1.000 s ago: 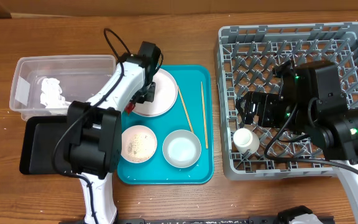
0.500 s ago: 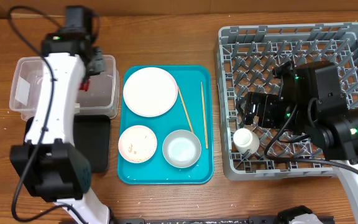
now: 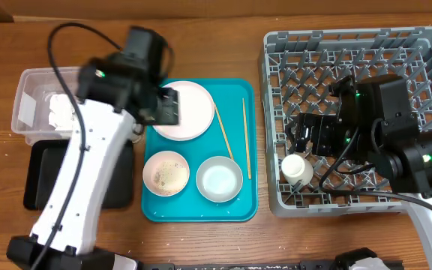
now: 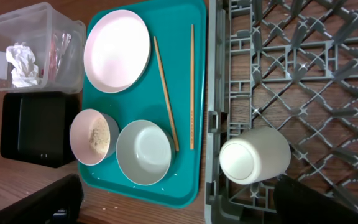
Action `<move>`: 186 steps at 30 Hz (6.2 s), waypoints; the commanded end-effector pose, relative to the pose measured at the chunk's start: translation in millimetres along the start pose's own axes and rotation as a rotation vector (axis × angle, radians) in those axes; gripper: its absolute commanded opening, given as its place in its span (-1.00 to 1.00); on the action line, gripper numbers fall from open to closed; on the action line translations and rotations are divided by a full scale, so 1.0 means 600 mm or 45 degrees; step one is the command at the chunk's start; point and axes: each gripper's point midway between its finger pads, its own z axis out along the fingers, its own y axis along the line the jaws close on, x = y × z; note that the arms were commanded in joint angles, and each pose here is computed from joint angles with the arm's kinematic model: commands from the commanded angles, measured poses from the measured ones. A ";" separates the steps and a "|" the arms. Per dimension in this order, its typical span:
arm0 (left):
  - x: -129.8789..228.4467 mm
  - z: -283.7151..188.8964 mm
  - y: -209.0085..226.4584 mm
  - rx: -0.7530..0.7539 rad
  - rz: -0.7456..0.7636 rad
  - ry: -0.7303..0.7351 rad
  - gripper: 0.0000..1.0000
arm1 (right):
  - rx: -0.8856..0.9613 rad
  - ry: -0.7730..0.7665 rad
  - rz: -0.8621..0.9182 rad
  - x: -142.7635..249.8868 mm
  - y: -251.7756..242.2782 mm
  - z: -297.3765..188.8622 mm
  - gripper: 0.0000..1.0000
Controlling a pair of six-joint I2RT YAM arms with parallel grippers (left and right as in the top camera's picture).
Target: Sort waste into correct bins and load items into the dishwasher
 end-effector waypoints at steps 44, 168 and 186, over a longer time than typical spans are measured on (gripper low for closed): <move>0.114 0.068 0.033 0.903 -0.181 0.139 -0.91 | 0.011 0.028 0.009 0.012 -0.004 -0.005 1.00; 0.008 -0.143 -0.056 0.007 0.053 -0.451 1.00 | 0.002 0.006 0.007 0.005 -0.001 -0.005 1.00; 0.013 -0.274 0.026 0.279 0.342 -1.253 1.00 | 0.002 0.006 0.007 0.005 -0.001 -0.005 1.00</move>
